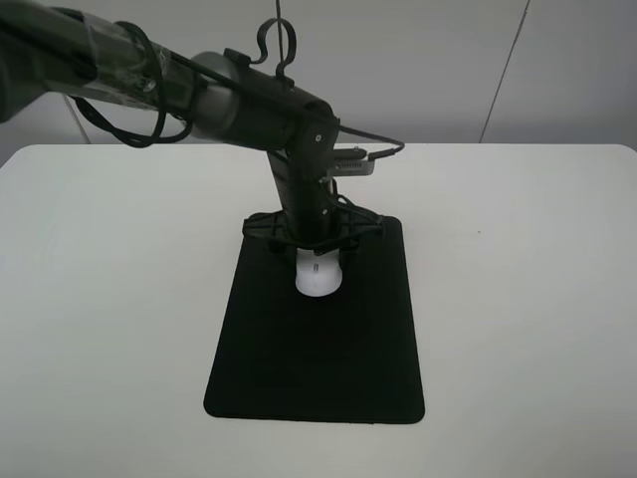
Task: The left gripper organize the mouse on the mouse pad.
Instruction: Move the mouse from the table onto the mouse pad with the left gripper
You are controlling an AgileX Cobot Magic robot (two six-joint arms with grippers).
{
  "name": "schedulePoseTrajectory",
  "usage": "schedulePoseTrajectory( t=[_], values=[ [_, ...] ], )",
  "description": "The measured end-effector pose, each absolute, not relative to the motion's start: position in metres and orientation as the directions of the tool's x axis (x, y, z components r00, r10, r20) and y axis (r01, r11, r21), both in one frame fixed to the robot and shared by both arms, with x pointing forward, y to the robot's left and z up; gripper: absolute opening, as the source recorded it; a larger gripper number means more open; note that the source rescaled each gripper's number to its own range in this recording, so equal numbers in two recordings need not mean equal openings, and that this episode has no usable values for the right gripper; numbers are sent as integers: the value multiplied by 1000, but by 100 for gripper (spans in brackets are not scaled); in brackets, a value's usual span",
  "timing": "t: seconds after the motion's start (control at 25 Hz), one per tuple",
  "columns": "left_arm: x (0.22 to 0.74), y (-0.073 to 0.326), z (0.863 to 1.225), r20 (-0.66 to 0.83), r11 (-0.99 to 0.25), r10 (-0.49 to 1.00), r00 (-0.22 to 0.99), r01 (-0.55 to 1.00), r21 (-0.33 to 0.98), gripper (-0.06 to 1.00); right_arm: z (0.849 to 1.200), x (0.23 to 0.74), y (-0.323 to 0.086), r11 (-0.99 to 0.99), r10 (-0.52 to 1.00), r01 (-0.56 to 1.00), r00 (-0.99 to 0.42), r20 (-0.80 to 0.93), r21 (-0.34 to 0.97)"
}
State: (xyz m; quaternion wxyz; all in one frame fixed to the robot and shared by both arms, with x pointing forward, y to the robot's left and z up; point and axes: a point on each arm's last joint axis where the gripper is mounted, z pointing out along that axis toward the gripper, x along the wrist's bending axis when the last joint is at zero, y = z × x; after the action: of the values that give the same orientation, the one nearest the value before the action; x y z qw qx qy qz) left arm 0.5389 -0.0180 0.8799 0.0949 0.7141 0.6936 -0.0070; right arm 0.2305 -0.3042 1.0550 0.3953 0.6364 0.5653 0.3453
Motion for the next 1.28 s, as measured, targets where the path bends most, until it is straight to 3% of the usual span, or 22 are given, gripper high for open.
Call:
schedulePoseTrajectory(
  t=[1.28],
  values=[
    [540, -19, 861, -129, -22, 991, 38, 993, 119, 1, 1055, 230, -304, -48, 992, 447, 122, -7, 893]
  ],
)
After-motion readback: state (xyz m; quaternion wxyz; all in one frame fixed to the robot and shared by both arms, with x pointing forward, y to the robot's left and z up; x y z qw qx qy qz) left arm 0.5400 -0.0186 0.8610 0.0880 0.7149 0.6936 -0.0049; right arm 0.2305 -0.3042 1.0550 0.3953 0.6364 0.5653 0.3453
